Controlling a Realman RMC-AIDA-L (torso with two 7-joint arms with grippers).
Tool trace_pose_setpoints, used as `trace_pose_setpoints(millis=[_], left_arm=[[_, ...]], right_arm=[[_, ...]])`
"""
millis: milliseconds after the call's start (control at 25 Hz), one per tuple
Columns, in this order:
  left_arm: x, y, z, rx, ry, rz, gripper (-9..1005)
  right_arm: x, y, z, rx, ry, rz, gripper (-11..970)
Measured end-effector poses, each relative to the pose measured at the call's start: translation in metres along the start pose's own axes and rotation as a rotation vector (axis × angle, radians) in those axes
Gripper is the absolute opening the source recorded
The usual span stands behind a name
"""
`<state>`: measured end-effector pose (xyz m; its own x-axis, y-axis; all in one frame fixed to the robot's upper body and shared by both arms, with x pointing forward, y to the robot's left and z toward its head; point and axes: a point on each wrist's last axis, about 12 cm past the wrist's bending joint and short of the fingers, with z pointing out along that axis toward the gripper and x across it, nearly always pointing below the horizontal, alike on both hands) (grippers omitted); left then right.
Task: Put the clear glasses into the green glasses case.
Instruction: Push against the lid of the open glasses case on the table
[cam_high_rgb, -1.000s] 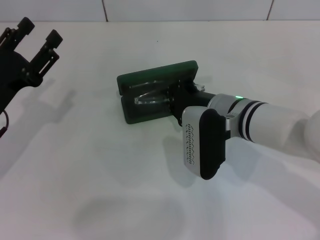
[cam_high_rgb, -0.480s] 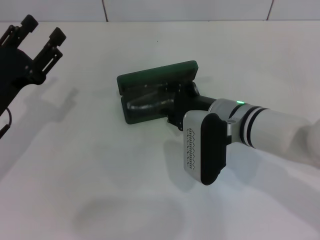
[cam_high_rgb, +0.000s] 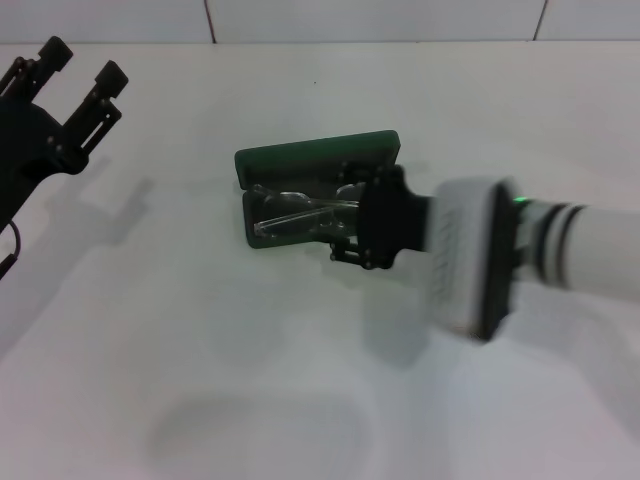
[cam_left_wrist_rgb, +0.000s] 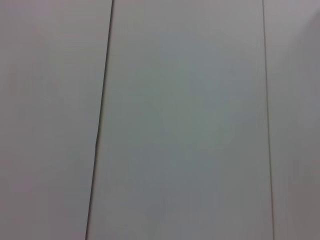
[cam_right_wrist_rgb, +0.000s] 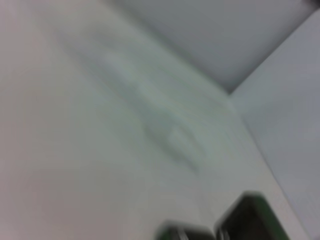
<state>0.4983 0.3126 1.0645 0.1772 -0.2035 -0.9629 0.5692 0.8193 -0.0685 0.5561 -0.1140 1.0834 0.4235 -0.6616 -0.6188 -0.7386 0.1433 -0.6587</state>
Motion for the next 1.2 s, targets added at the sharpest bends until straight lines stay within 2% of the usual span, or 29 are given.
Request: trace_pose_setpoints(millis=[80,160,240,320,360,400,560,720,800,920,1080,1200], left_arm=[[0.0,0.001,0.0,-0.004,0.004,0.0,700],[0.003,0.002,0.003,-0.015,0.024,-0.006,700],[0.008,0.006,0.01,-0.041,0.065,-0.03,700],[0.013,0.01,0.02,-0.061,0.117,-0.064,700],[0.017,0.011,0.027,-0.066,0.153,-0.085,700],[0.02,0.013,0.035,-0.069,0.196,-0.105,700],[0.034,0.017,0.07,-0.056,0.382,-0.138,700],[0.039,0.016,0.11,-0.029,0.54,-0.112,700],[0.038,0.014,0.128,-0.012,0.599,-0.101,700],[0.041,0.002,0.146,0.062,0.68,-0.061,700],[0.047,-0.02,0.159,0.165,0.737,0.01,700],[0.051,-0.03,0.158,0.218,0.766,0.045,700]], right_arm=[[0.006,-0.011,-0.015,-0.051,-0.094,0.122,639],[0.023,-0.027,-0.04,-0.097,-0.201,0.292,637],[0.045,-0.041,-0.064,-0.072,-0.28,0.442,637],[0.065,-0.051,-0.085,-0.005,-0.352,0.575,636],[0.085,-0.054,-0.103,0.075,-0.391,0.696,635],[0.085,-0.054,-0.103,0.075,-0.391,0.696,634],[0.113,-0.051,-0.136,0.295,-0.456,0.874,632],[0.126,-0.04,-0.155,0.445,-0.475,0.944,631],[0.127,-0.038,-0.156,0.452,-0.476,0.951,631],[0.126,-0.037,-0.152,0.444,-0.473,0.959,631],[0.127,-0.033,-0.15,0.445,-0.465,0.972,631],[0.129,-0.03,-0.15,0.447,-0.454,0.983,632]])
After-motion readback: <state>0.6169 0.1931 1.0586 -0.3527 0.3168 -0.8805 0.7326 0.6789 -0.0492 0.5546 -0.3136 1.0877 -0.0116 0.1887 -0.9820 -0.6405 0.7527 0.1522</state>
